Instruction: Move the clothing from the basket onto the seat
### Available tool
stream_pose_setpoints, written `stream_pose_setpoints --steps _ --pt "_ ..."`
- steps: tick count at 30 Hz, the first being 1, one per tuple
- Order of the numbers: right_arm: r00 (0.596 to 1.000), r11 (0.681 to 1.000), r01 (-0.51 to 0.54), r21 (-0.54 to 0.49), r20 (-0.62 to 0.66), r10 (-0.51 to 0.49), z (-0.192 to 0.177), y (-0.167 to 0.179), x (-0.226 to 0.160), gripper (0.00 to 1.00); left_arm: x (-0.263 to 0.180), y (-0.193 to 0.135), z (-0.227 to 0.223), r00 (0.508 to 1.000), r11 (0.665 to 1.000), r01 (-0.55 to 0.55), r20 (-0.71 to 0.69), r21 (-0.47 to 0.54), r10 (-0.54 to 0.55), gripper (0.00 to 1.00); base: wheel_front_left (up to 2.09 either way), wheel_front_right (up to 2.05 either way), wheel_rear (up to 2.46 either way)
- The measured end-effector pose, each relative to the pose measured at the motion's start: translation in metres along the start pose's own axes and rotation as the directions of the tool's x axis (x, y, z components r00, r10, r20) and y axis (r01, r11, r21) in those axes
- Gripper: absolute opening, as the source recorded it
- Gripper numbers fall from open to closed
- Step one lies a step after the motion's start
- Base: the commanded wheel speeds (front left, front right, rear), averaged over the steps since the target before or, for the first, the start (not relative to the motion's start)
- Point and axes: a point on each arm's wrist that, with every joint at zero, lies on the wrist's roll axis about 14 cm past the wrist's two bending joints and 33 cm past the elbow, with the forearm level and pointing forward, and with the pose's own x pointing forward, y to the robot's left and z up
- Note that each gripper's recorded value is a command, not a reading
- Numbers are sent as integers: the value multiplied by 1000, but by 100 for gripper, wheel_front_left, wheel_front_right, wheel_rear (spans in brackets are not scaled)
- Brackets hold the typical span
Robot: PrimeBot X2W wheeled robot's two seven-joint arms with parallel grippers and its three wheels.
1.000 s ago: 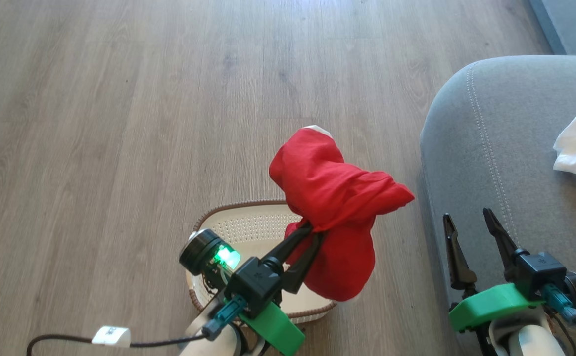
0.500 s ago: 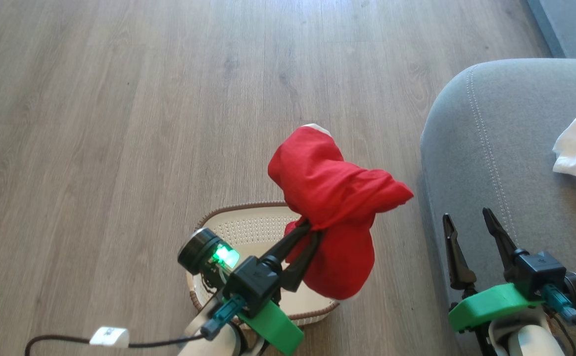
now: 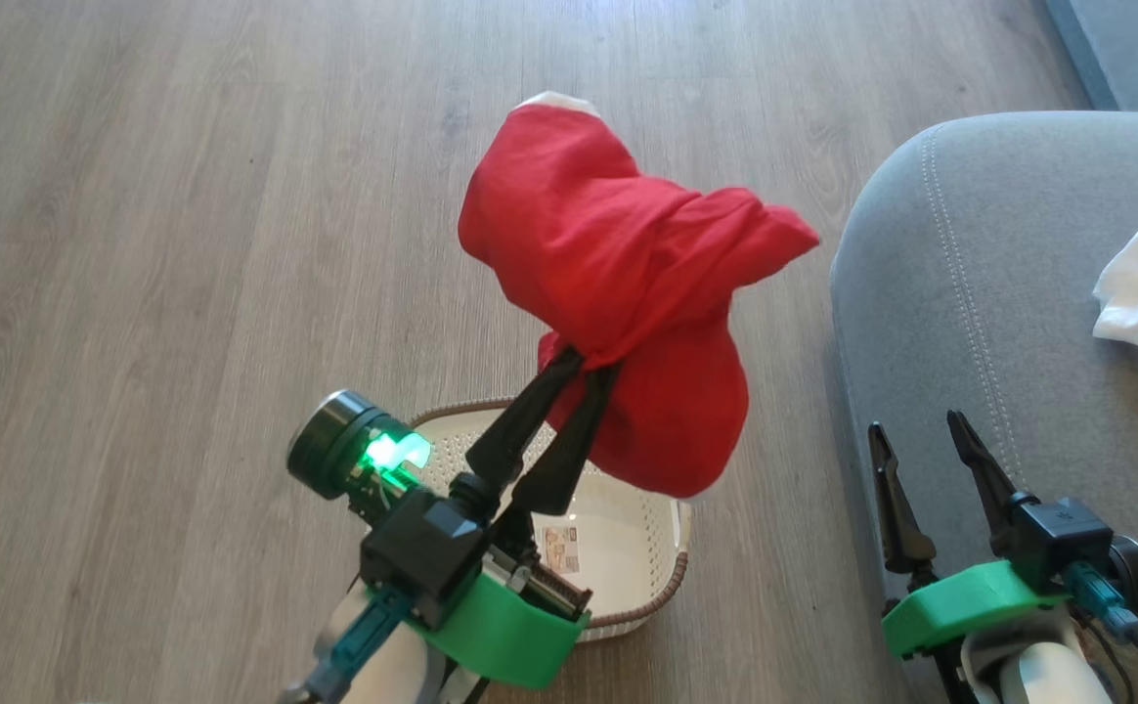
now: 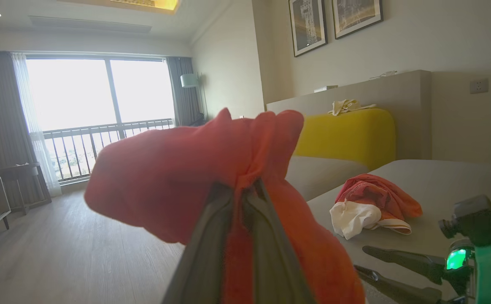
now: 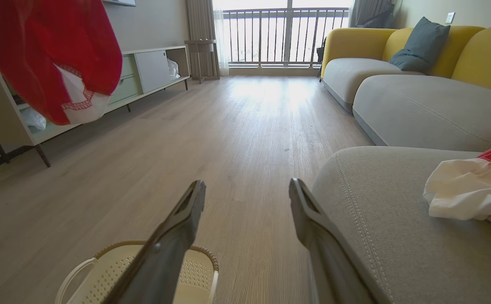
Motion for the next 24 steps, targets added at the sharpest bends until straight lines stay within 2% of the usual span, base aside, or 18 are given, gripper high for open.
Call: stream_pose_setpoints --steps 12,24 --pt "1000 1000 -6 -1 24 6 8 2 -1 100 3 -3 9 1000 1000 3 29 -1 -3 0 0 0 0" --pt "974 996 -51 -71 216 65 74 -2 -2 100 3 -6 -4 1000 1000 18 -5 -1 -18 0 0 0 0"
